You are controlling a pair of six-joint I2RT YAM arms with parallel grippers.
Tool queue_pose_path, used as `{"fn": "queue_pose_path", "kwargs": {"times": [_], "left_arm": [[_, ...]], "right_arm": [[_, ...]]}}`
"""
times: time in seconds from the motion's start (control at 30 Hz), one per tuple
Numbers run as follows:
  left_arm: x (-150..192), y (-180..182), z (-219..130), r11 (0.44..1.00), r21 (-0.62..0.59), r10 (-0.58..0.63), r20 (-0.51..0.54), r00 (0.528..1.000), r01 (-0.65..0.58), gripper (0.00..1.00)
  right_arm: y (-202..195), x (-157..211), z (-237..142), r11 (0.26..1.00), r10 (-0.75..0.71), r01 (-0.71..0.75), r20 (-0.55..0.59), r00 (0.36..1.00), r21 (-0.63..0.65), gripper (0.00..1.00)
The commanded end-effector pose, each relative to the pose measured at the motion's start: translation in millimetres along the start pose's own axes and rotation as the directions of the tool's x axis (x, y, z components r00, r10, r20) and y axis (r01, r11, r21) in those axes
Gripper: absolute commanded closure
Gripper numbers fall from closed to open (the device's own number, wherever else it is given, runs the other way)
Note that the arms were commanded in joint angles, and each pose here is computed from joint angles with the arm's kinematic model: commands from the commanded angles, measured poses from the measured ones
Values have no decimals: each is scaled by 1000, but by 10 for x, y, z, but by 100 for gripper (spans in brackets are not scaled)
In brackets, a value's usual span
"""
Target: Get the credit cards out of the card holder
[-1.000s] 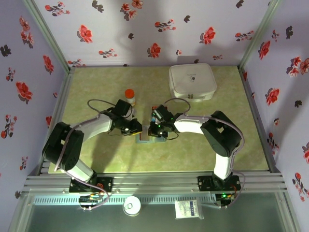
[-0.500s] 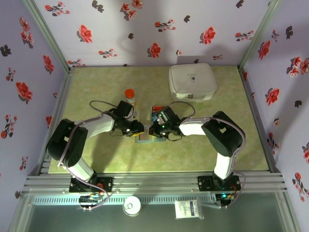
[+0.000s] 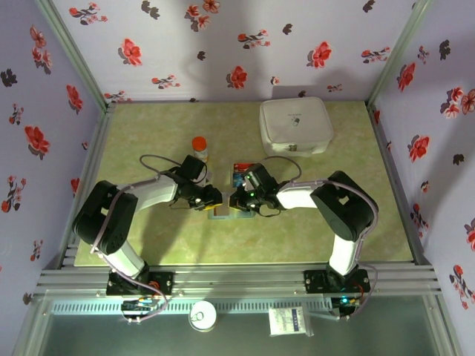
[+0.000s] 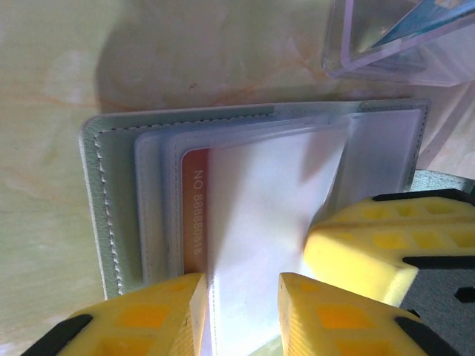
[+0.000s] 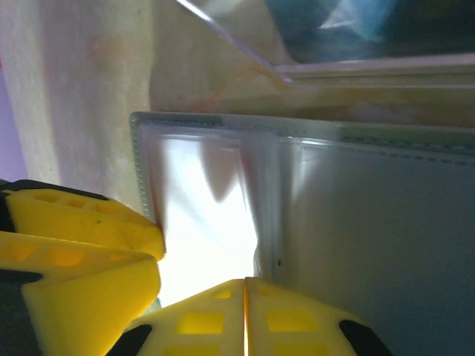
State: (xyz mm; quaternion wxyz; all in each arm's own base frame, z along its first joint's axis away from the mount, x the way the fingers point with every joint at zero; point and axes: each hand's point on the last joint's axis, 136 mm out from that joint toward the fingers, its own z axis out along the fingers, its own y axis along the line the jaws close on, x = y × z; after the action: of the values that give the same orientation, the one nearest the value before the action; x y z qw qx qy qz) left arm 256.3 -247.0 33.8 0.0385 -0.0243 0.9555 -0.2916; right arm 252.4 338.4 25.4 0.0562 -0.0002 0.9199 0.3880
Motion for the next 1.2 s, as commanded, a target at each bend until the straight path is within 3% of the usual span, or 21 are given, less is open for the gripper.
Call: {"fn": "queue_pose_path", "kwargs": {"times": [0.0,0.4,0.63,1.17], "left_arm": [[-4,4,29,1000,-16,-13,-5,1000,13,69],[-19,-44,83,1000,4,-18,-16,1000,18,67],[-36,-167,64,999,38,-10,-16,1000,10,74],[-73,-457,28,995,98,21,-19,1000,-19,76]], "right_arm": [[-311,92,-87,984,10,-6,-20,1000,179,91],[-349,116,-78,975,-15,21,-30,999,222,91],[-308,120,-76,978,-19,25,-31,999,209,91],[-123,39,-225,978,-61,61,-8,998,198,90]]}}
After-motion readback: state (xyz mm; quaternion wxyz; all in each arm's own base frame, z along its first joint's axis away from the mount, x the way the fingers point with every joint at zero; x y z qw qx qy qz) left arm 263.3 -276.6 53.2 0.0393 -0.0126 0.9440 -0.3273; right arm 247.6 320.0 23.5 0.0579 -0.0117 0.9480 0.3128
